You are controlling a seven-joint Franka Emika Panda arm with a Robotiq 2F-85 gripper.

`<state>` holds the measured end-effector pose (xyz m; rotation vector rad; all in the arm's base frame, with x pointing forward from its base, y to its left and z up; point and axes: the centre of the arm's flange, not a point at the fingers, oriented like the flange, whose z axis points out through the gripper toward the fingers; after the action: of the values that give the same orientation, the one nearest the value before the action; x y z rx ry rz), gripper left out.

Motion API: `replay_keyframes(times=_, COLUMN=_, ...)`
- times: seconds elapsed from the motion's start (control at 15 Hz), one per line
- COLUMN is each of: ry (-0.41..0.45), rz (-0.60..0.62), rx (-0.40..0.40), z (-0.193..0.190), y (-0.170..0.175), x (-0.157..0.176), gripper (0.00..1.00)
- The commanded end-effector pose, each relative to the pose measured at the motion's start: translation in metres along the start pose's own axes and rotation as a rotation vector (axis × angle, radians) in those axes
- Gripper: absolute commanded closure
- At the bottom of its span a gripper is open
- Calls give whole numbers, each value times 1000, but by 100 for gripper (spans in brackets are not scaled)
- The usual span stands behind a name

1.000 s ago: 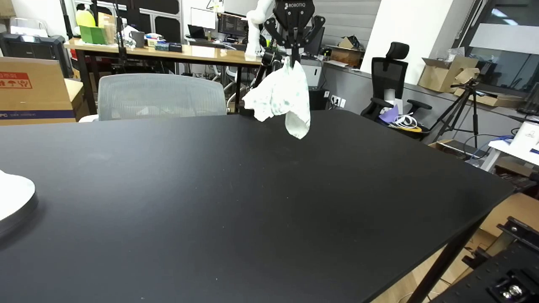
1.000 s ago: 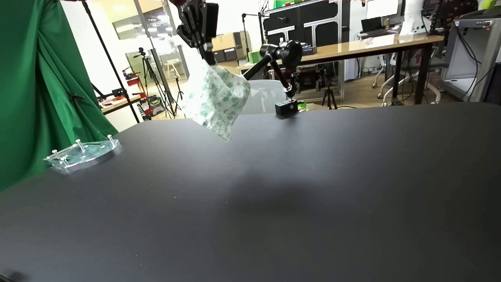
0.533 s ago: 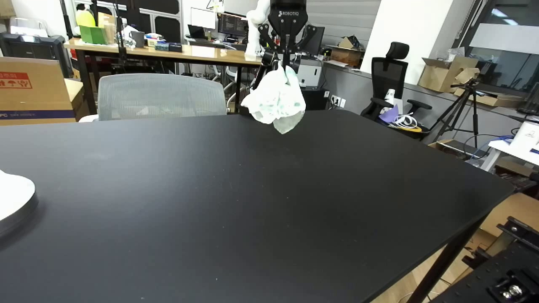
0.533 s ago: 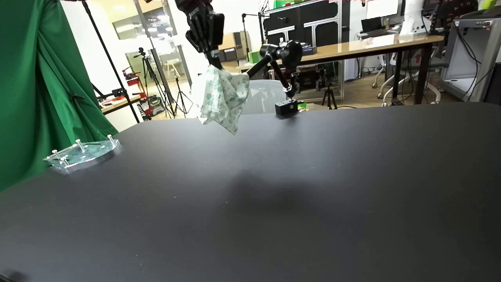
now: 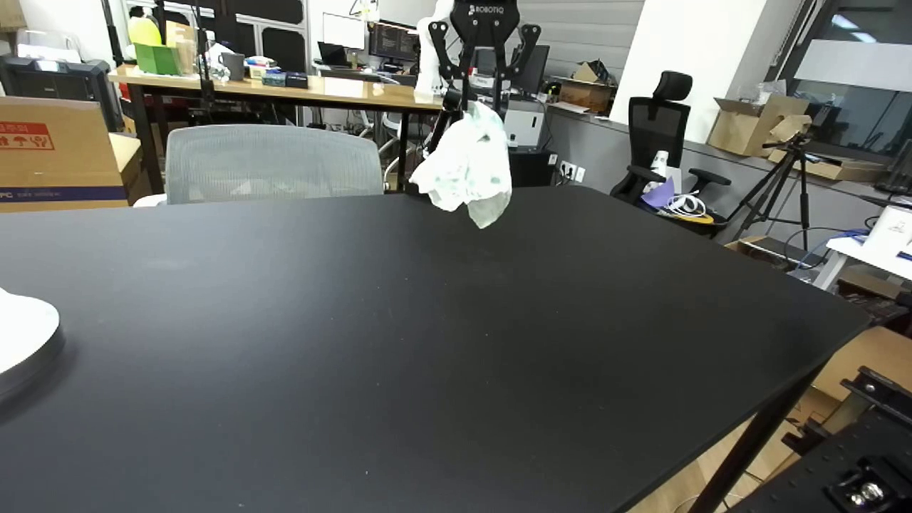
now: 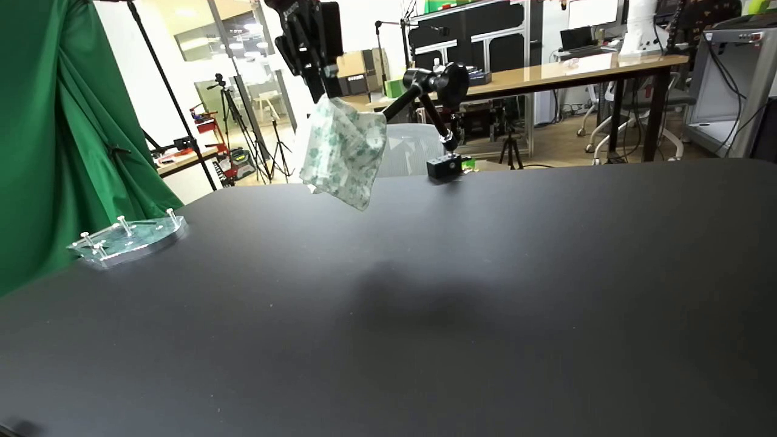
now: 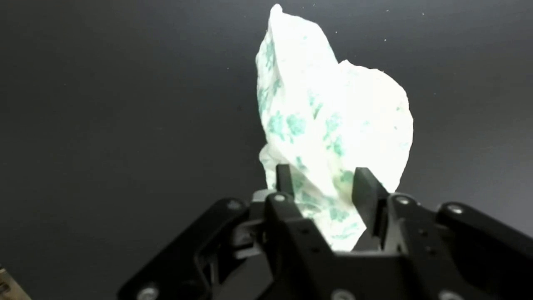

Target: Hang the cloth on the stand

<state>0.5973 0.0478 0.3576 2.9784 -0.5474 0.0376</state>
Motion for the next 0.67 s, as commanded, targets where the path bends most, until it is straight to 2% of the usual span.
replay_keyframes(times=0.0, ry=24, rz=10, rx=14, z=-27, y=2, x=-17, gripper=26)
replay_keyframes(times=0.27, ry=34, rz=-21, rx=25, z=-42, y=-4, x=-26, gripper=2)
replay_keyframes(times=0.6, ry=4, rz=-109, rx=5, z=-40, y=-15, x=-41, gripper=0)
